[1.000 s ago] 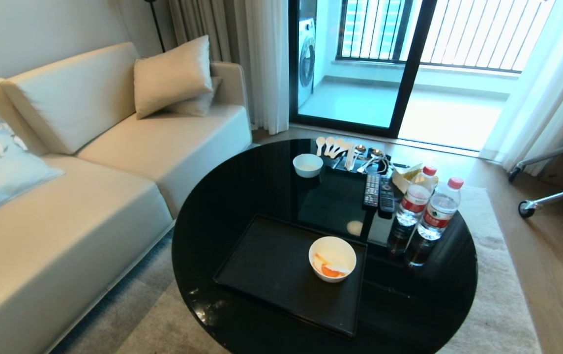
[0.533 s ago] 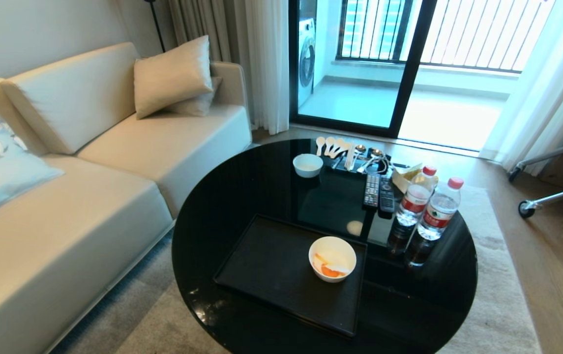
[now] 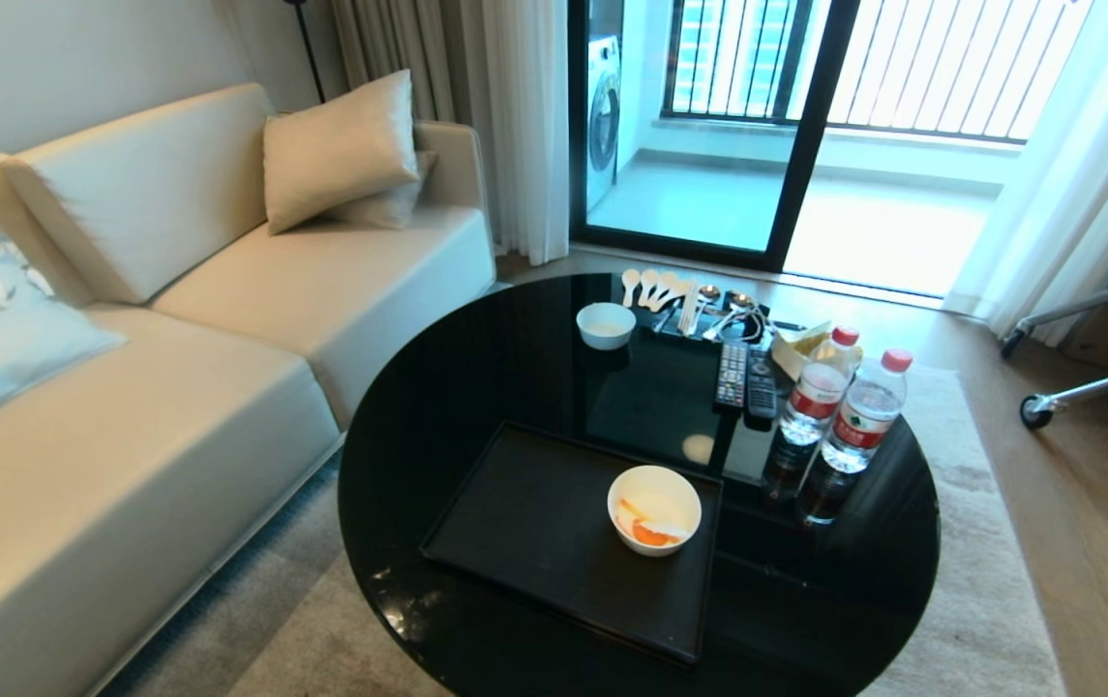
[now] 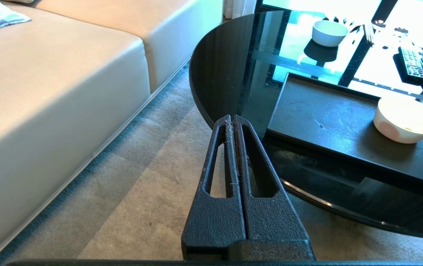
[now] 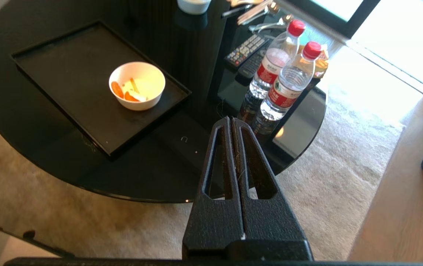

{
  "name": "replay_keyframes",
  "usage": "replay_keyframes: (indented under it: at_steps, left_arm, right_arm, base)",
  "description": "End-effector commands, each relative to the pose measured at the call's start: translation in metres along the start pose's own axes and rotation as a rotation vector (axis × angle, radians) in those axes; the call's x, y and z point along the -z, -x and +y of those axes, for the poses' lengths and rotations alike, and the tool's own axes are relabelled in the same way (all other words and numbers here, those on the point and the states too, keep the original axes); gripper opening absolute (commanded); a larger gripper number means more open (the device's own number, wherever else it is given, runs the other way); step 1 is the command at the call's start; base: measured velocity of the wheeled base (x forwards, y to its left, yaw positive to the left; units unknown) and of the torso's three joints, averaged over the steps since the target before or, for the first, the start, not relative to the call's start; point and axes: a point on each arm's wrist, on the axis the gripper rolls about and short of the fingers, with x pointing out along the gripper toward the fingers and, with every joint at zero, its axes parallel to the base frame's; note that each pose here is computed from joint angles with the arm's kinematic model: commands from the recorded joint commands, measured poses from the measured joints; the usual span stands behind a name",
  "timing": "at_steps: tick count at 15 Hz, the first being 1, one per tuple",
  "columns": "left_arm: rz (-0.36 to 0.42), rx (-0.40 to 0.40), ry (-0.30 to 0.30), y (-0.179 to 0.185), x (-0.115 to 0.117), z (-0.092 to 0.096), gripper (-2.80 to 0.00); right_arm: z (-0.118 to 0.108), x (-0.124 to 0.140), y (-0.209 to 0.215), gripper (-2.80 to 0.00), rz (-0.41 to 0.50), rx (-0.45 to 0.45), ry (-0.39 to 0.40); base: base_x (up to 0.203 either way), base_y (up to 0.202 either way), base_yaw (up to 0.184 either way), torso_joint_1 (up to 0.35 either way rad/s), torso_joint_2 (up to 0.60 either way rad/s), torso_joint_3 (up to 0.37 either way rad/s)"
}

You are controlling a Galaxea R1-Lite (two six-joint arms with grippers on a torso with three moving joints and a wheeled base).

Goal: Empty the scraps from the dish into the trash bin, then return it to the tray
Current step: Pick up the bowl with leftover food

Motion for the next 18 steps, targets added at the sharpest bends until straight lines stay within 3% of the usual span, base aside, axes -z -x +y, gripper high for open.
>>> replay_keyframes:
  at_steps: [1,4,6,9,11,18]
  left_arm:
    - [-0.001,-0.001,0.001,0.000,0.000,0.000,-2.80]
    - [-0.001,-0.001,0.001,0.000,0.000,0.000,-2.80]
    - [-0.001,-0.001,0.001,0.000,0.000,0.000,-2.80]
    - [-0.001,-0.001,0.001,0.000,0.000,0.000,-2.80]
    - [-0.001,-0.001,0.001,0.000,0.000,0.000,-2.80]
    - [-0.001,-0.001,0.001,0.000,0.000,0.000,-2.80]
  right_arm:
    - [-0.018,-0.014,-0.061,-2.80,0.193,-0.103,-0.009]
    - [-0.011,-0.028,-0.120,-2.80,0.290,-0.299,0.035]
    - [0.009,-0.030,-0.158,-2.80,0.353,-0.433,0.072]
    - [0.038,-0.019,-0.203,-2.80,0.468,-0.541,0.104]
    - [0.056,-0.019,-0.231,-2.80,0.528,-0.508,0.097]
    - [0.154,-0.022,-0.314,-2.80,0.769,-0.164,-0.198]
  base:
    - [0.000,0.000,0.000,0.000,0.00,0.000]
    - [0.000,0.000,0.000,0.000,0.00,0.000]
    - [0.000,0.000,0.000,0.000,0.00,0.000]
    - [0.000,0.000,0.000,0.000,0.00,0.000]
    - [0.000,0.000,0.000,0.000,0.00,0.000]
    - [0.000,0.000,0.000,0.000,0.00,0.000]
